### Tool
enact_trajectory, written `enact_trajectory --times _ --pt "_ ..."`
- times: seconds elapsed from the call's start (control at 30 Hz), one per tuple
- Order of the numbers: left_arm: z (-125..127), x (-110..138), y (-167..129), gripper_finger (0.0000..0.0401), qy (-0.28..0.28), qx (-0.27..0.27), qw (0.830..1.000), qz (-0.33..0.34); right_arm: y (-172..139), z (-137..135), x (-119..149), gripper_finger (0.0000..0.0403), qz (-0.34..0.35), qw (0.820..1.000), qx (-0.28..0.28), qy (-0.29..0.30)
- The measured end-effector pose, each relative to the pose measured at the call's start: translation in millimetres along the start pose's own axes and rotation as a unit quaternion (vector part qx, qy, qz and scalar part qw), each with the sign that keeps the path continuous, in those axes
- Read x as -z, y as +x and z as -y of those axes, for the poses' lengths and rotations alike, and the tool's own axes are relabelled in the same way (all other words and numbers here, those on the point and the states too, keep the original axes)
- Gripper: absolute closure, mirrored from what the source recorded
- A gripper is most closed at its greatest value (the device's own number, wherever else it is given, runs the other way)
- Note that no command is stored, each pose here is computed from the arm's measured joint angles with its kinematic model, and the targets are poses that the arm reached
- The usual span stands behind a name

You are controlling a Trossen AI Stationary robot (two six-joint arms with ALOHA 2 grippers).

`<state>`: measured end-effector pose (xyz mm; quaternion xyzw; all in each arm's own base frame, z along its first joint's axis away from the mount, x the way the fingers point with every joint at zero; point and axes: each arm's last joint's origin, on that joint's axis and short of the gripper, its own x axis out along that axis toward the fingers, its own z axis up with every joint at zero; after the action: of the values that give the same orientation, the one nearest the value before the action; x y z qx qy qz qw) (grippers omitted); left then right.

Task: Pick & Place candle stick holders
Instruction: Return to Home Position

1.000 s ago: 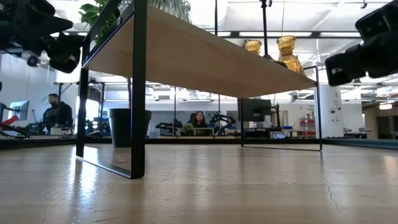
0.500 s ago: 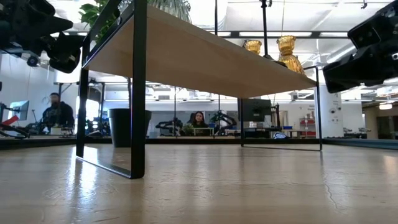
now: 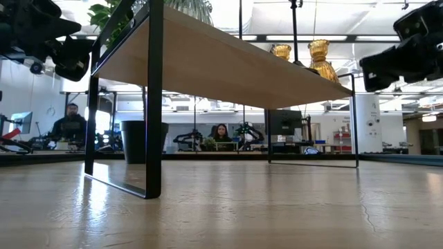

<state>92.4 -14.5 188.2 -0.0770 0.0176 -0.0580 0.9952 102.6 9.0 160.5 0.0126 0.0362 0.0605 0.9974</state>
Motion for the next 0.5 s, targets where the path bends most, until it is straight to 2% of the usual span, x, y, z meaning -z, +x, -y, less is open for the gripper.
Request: enact_trajectory --times 0.2,0.5 --pt "0.0 0.0 0.0 0.0208 0.0 0.0 1.0 0.0 -6.3 -0.5 -7.0 0.0394 0.047 0.999 -0.001 -0.002" --pt "0.0 0.0 0.0 0.0208 0.0 0.0 1.0 0.0 -6.6 -0.6 -9.4 0.0394 0.058 0.998 -0.002 -0.003"
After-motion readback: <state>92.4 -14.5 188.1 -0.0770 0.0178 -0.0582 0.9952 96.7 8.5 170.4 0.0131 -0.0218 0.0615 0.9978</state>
